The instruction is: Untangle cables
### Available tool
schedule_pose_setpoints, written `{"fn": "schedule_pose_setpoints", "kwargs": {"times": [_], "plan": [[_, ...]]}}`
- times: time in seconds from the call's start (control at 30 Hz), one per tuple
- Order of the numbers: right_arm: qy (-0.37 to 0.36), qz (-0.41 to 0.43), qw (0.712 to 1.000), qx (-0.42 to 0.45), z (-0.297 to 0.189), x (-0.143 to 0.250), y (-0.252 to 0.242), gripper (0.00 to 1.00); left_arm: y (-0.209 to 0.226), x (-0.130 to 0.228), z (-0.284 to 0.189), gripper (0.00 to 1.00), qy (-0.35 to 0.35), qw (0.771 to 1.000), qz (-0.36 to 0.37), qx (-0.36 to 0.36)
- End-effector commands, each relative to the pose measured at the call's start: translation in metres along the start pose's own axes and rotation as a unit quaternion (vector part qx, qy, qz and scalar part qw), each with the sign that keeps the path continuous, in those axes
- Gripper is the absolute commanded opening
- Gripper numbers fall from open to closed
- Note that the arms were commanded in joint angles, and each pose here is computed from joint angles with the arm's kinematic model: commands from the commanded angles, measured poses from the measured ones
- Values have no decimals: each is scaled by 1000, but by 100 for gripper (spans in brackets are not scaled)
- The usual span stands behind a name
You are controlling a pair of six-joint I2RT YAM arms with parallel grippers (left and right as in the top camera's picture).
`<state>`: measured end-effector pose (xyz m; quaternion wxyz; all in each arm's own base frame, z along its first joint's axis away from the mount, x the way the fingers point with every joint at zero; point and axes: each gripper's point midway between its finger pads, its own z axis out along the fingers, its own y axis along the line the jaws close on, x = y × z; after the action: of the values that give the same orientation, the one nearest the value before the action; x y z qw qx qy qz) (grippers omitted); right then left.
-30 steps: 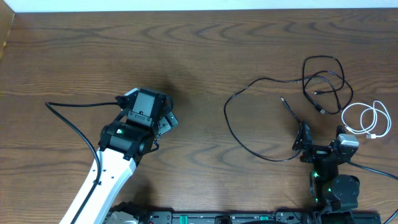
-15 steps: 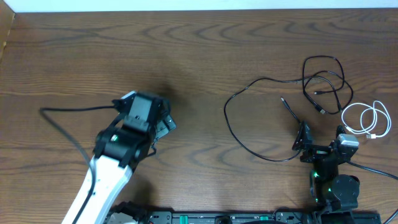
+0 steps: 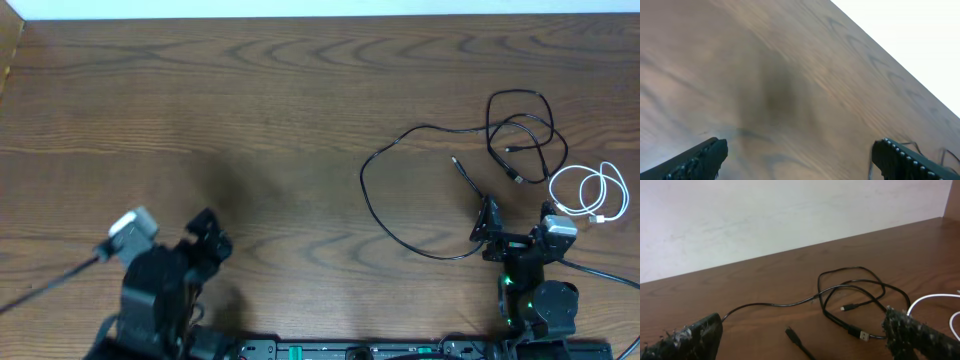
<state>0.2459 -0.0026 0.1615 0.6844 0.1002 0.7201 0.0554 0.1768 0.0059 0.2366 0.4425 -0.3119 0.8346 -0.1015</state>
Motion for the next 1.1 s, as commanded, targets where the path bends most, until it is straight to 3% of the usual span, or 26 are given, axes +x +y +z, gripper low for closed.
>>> {"fn": "schedule_pose_setpoints", "kwargs": {"times": [0.0,0.3,0.63,0.8,1.07], "plan": [[0,2,1000,5,0,1,-2,99,16,3,-2,98,-11,1000,6,-19],[0,2,1000,5,0,1,-2,99,45,31,4,98,-33,999,-14,6],[0,2,1000,5,0,1,-2,99,54,29,2,98,-85,995,-44,34],[0,2,1000,5,0,1,-2,99,33,-3,1,98,-160,981,-80,75],[0,2,1000,5,0,1,-2,99,-13,-53,-12,98,-284,937,-90,183]]}}
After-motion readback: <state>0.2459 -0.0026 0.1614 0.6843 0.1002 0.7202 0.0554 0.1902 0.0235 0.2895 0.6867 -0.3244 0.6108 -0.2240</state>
